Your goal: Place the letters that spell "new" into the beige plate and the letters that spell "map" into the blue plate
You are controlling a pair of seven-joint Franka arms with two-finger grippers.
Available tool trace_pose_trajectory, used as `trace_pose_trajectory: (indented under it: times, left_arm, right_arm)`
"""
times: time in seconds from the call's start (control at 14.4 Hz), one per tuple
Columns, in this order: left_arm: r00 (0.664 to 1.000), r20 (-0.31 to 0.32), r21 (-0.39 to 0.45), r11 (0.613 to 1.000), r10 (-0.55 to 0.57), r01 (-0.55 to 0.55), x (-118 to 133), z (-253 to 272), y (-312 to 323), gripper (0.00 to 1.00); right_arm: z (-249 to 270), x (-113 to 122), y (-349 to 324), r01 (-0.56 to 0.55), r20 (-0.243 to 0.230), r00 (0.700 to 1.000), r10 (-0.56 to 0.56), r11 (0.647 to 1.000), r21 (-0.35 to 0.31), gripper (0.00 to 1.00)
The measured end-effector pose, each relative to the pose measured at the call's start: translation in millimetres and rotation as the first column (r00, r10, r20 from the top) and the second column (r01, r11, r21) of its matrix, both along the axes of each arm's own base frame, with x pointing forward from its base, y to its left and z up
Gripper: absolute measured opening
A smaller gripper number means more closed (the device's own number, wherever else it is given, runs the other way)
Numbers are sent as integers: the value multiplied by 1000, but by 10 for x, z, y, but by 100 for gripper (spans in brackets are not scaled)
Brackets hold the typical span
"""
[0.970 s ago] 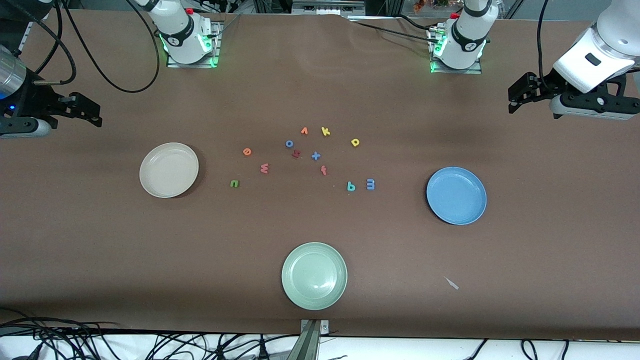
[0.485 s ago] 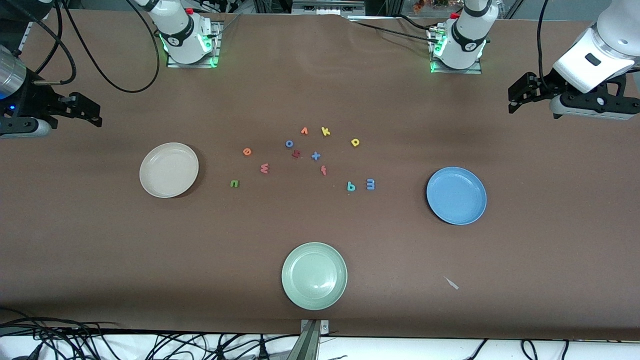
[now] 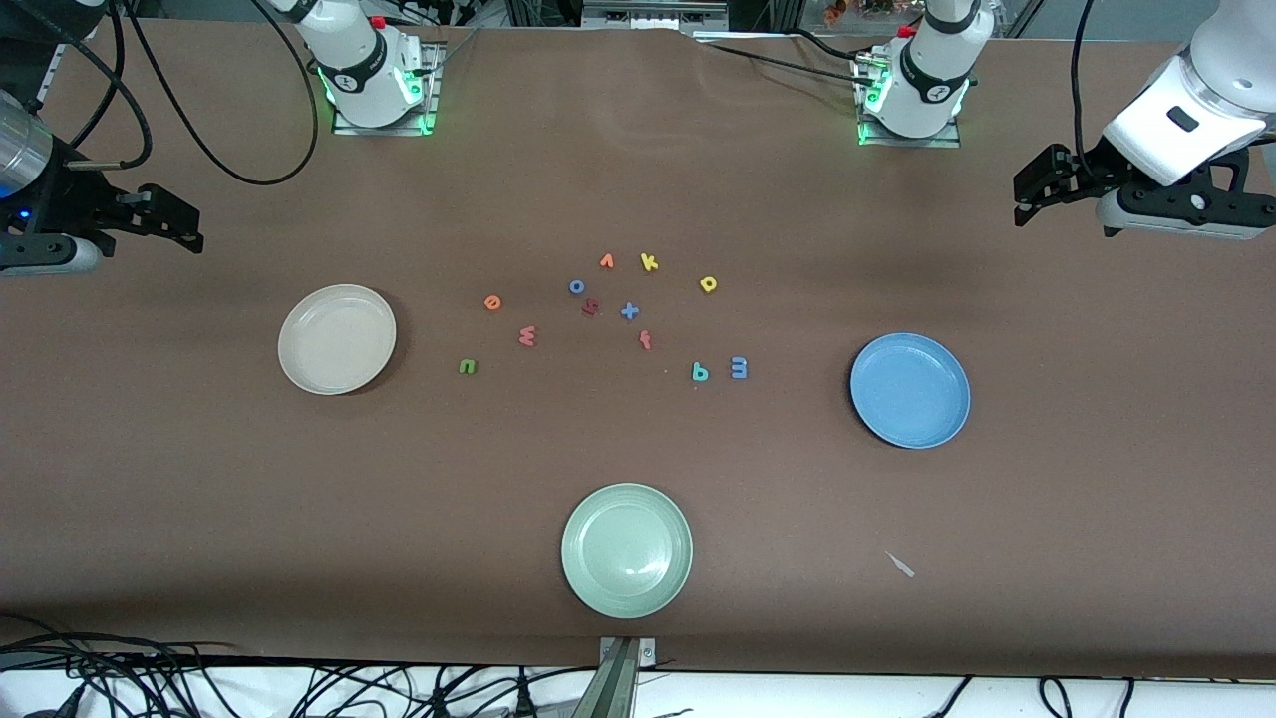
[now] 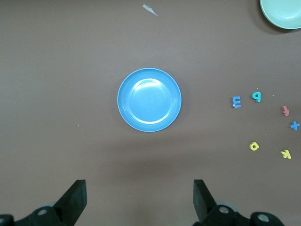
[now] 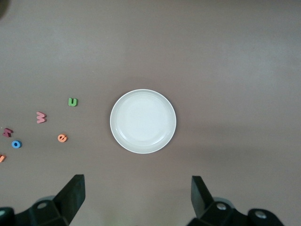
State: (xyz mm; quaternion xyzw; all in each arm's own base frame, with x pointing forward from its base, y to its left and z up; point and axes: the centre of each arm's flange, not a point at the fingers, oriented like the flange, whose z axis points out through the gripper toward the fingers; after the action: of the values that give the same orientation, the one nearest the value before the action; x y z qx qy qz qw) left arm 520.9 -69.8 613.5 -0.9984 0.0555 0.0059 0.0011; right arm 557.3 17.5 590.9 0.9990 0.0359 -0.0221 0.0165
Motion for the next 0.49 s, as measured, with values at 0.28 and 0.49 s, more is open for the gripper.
trace_pose_trajectory:
  times: [0.28, 0.49]
  left_arm:
    - [1000, -3, 0, 1000, 4, -4, 9, -12, 22, 100]
    - [1000, -3, 0, 1000, 4, -4, 10, -14, 22, 100]
  right_arm:
    - [0, 0, 0, 0, 0, 1000, 0, 1000, 0, 100]
    - [-1, 0, 0, 0, 0, 1000, 0, 1000, 0, 100]
